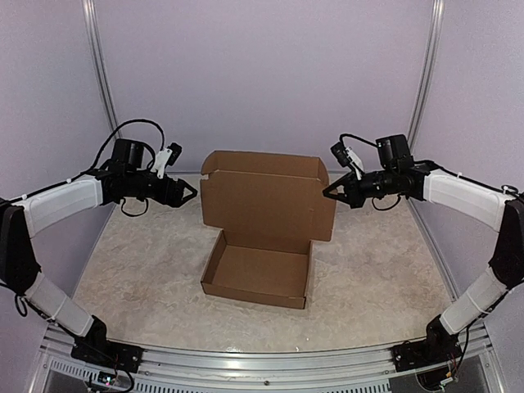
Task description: Fold the paper box
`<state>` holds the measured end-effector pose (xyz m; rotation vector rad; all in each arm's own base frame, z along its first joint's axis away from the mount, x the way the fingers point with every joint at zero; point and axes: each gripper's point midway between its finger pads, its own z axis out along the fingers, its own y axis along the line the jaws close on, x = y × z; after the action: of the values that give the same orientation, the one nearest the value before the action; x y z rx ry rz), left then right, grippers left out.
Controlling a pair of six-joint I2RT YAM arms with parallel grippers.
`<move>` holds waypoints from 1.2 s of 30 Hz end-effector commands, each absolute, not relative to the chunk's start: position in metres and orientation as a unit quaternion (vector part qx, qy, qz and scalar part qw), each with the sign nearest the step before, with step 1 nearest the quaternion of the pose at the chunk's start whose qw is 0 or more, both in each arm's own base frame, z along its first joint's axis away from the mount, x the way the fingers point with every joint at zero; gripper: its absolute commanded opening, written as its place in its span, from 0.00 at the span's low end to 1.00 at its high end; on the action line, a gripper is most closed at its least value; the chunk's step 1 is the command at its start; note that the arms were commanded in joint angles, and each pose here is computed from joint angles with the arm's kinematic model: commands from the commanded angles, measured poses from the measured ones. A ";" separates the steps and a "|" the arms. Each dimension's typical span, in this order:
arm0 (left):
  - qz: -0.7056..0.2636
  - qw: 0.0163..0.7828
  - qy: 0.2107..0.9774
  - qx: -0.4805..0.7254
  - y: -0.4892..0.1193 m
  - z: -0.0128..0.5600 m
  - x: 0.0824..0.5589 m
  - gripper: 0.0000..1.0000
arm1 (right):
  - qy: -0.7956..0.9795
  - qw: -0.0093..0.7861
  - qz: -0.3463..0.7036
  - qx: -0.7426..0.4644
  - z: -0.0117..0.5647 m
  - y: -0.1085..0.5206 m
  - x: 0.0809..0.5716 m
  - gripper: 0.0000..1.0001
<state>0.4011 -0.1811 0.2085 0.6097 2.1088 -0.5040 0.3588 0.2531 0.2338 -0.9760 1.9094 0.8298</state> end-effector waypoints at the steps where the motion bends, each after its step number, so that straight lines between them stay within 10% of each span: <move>1: -0.226 0.478 0.779 0.339 -0.198 0.233 0.396 0.92 | 0.737 0.421 0.333 -0.412 0.240 0.252 0.348 0.00; 21: -0.304 0.443 0.715 0.448 -0.219 0.222 0.393 0.88 | 0.708 0.401 0.363 -0.455 0.239 0.265 0.330 0.00; 36: -0.315 0.434 0.710 0.456 -0.224 0.217 0.400 0.58 | 0.708 0.389 0.363 -0.464 0.236 0.269 0.327 0.00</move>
<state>0.3944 -0.2236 0.2133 1.1245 1.7840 -0.7720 0.3323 0.2646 0.2351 -1.1480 1.8042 0.9008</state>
